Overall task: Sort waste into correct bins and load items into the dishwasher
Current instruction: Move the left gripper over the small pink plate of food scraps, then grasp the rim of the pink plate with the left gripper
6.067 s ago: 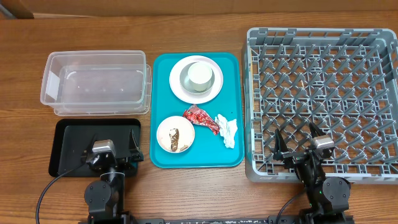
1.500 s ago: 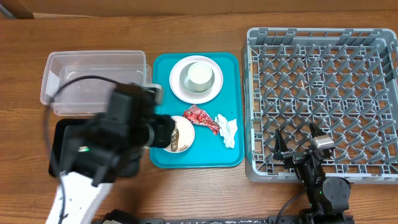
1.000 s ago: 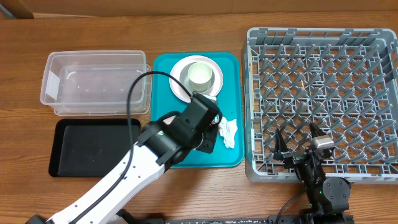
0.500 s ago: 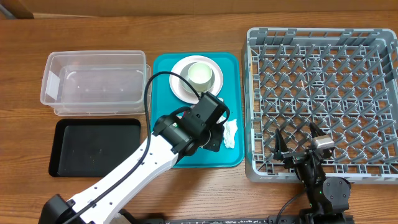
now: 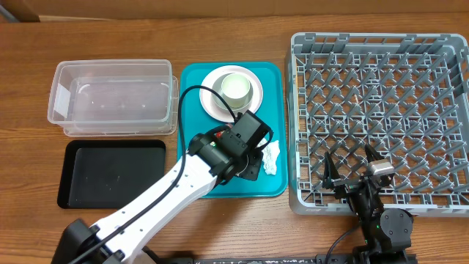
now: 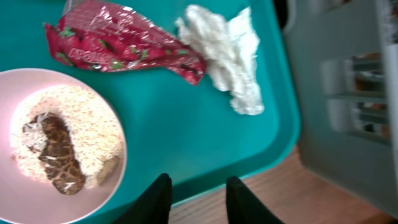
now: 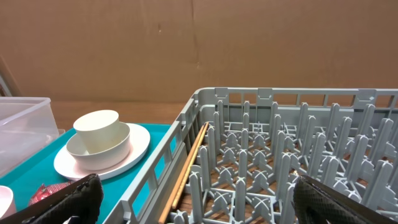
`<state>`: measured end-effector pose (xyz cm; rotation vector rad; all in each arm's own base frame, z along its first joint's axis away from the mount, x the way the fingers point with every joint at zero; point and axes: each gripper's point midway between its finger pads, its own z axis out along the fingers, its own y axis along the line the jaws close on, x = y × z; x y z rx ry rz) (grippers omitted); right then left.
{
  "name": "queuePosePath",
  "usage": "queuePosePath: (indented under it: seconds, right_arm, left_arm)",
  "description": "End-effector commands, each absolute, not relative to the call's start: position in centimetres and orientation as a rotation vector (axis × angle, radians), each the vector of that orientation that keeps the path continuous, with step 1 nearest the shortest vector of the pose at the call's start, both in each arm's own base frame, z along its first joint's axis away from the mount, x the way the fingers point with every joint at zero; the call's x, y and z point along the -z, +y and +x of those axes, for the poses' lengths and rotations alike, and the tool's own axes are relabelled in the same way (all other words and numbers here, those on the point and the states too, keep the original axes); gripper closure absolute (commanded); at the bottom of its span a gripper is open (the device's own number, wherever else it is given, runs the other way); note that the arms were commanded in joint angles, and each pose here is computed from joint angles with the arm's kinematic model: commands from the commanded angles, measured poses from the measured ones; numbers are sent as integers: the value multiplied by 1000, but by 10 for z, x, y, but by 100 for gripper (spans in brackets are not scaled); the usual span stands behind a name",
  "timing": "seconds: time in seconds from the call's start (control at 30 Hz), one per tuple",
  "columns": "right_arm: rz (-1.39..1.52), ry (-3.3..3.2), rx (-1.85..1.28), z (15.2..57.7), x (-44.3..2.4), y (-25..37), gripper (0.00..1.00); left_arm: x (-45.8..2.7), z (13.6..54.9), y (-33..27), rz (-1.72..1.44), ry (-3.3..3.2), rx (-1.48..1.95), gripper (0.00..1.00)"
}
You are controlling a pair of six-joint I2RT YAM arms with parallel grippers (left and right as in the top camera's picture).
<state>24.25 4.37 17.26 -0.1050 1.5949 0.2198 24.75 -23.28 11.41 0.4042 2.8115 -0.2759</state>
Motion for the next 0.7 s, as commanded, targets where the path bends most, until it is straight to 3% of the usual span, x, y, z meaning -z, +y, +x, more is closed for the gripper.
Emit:
queuePosePath:
  seconds: [0.0,0.27,0.67]
  right_arm:
    - [-100,1590,-217,243,-171,43,0]
    - [-100,1590,-217,243,-171,43,0]
    - [-100,1590,-217,243,-171,43,0]
  left_arm:
    - [-99,258,-217,387,2801,88,67]
    - [-80,266,-205,385,2810,-65,65]
    - [-36,259,-198,425,2920,-196,74]
